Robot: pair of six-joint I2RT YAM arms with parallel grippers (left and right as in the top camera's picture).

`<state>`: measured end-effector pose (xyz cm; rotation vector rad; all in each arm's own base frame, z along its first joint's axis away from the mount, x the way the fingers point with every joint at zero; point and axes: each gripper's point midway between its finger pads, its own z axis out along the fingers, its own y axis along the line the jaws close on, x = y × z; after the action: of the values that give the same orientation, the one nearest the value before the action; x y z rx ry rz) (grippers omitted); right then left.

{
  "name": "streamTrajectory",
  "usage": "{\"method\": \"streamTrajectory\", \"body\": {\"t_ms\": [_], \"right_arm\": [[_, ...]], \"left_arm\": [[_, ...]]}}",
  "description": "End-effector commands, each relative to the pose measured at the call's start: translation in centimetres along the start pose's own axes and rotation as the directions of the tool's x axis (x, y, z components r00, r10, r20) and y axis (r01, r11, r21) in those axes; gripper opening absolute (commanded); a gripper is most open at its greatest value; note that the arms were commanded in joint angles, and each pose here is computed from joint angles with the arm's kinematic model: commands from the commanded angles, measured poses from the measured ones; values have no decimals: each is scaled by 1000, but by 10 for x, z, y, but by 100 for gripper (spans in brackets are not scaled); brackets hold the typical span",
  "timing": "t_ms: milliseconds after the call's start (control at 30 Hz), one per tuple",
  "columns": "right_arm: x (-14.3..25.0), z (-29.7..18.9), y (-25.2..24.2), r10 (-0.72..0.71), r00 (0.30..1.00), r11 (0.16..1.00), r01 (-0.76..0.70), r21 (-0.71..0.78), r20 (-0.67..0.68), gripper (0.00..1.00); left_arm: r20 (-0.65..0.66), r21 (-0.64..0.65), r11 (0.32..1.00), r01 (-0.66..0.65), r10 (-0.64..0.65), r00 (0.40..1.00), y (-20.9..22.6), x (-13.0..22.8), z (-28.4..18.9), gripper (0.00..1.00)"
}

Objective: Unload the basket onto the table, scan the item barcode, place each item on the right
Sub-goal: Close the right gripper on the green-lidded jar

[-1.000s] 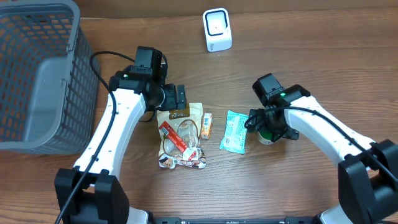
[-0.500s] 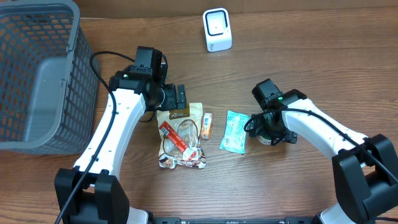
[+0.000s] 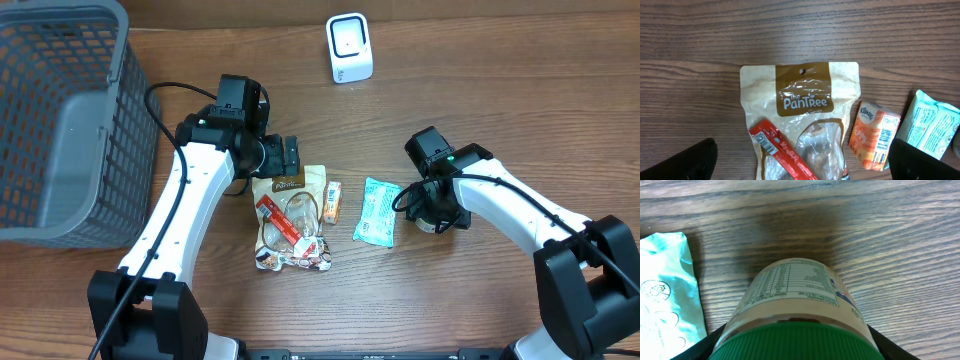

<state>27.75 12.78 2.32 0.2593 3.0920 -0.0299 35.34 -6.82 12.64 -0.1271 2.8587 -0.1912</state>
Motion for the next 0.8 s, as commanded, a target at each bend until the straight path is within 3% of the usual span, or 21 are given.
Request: {"method": "streamTrajectory", "body": {"t_ms": [0, 100, 433, 567, 767], "right_arm": [[1, 2, -2, 0, 1000, 1000, 0, 13, -1, 75], [2, 2, -3, -1, 1000, 1000, 1, 16, -5, 81], [2, 9, -8, -1, 1000, 1000, 0, 31, 12, 79], [2, 8, -7, -1, 1000, 999, 0, 32, 11, 75], [-5, -3, -4, 0, 1000, 1000, 0, 27, 19, 56]], "left_arm": [[32, 7, 1000, 8, -9, 999, -1, -7, -9, 100], [31, 7, 1000, 8, -9, 999, -1, -6, -9, 100], [32, 7, 1000, 8, -9, 999, -1, -6, -9, 100], [33, 7, 1000, 8, -8, 999, -1, -7, -9, 100], [33, 7, 1000, 8, -8, 999, -1, -7, -9, 100]]}}
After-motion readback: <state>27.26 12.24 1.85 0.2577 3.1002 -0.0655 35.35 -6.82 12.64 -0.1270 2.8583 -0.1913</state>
